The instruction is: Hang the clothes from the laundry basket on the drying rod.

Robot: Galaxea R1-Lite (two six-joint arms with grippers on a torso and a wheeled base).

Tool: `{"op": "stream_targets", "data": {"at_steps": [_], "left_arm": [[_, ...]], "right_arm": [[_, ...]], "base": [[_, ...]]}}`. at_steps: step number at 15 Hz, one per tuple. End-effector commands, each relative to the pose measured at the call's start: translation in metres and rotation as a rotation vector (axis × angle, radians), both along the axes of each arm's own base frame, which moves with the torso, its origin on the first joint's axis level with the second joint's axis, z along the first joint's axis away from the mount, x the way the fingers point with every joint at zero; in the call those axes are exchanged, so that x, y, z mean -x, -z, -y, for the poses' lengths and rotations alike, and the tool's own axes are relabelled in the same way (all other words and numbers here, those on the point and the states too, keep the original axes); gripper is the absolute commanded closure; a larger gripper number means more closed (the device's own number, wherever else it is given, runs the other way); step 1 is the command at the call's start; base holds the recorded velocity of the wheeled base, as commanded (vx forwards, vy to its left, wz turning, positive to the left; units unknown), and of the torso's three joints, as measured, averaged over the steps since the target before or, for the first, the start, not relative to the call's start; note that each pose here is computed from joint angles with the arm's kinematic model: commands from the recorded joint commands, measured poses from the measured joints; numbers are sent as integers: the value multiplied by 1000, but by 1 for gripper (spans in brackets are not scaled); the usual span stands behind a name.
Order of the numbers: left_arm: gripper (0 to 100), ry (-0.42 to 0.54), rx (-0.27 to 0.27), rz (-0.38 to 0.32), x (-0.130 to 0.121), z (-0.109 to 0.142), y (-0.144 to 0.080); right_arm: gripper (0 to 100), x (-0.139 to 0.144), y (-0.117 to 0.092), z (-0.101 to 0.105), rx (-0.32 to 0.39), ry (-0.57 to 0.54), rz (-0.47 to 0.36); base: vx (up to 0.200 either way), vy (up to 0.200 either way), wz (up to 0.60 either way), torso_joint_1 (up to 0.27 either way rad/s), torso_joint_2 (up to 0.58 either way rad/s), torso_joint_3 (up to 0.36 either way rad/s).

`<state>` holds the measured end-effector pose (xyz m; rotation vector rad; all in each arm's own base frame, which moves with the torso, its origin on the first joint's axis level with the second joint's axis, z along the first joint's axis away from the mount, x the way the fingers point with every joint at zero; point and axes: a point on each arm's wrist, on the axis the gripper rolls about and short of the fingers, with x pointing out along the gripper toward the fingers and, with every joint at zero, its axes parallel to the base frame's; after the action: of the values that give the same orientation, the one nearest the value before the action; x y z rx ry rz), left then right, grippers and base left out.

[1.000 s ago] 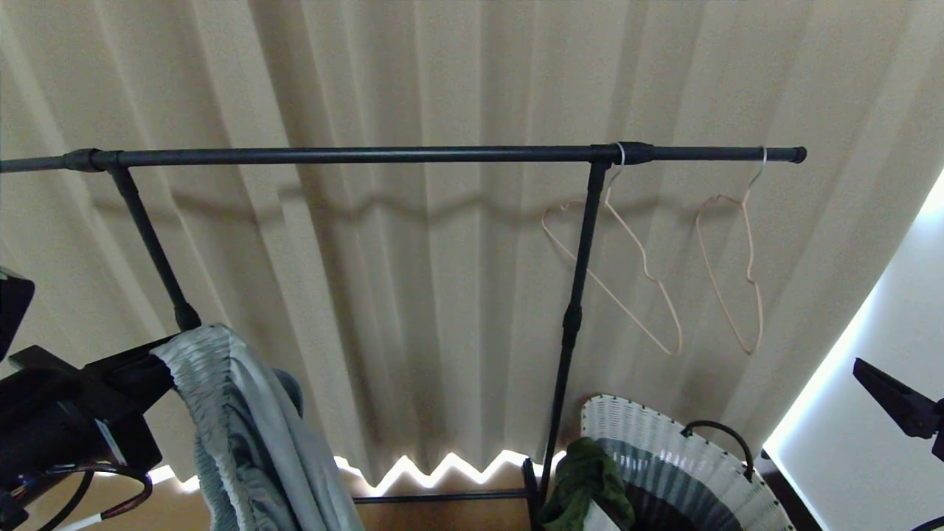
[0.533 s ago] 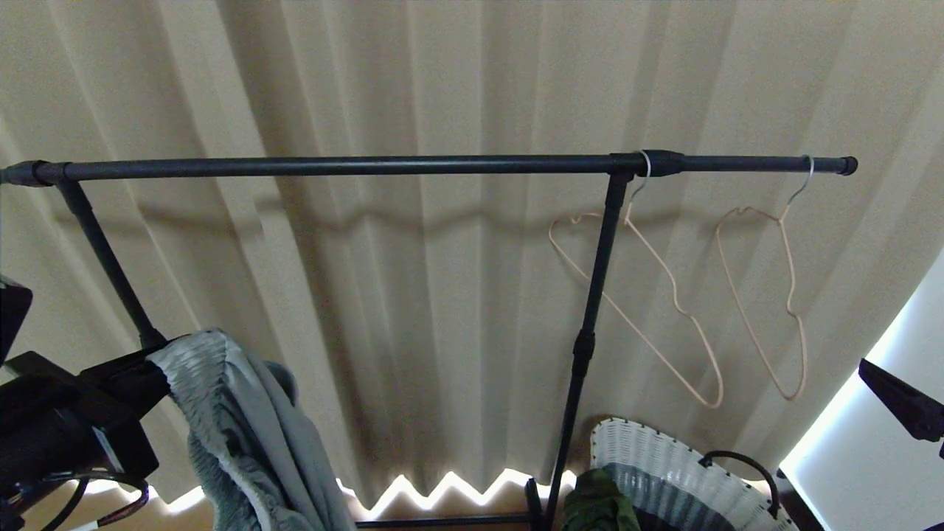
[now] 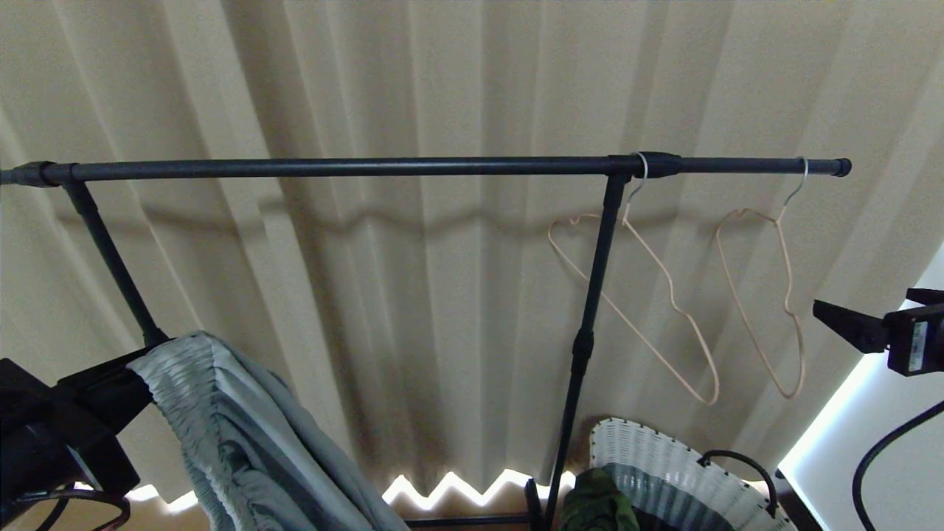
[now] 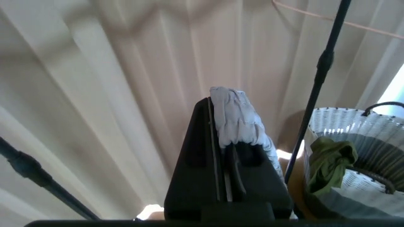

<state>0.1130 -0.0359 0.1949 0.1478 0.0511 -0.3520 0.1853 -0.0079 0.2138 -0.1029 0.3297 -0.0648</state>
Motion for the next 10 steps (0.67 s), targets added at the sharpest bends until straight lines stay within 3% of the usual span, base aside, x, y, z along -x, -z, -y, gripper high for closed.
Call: {"op": "stream_targets", "data": {"at_steps": [1, 3, 5, 10], "left_arm": [[100, 1, 7, 22, 4, -1, -3], [100, 1, 8, 25, 5, -2, -3], [100, 1, 8, 25, 5, -2, -3], [100, 1, 8, 25, 5, -2, -3]], "right_arm": [[0, -40, 15, -16, -39, 26, -94], [0, -57, 22, -26, -70, 79, -121], [0, -80, 30, -25, -41, 154, -146], [0, -86, 31, -24, -30, 184, -149]], "base": [[0, 0, 0, 0, 0, 0], [0, 0, 0, 0, 0, 0], [0, 0, 0, 0, 0, 0], [0, 0, 0, 0, 0, 0]]}}
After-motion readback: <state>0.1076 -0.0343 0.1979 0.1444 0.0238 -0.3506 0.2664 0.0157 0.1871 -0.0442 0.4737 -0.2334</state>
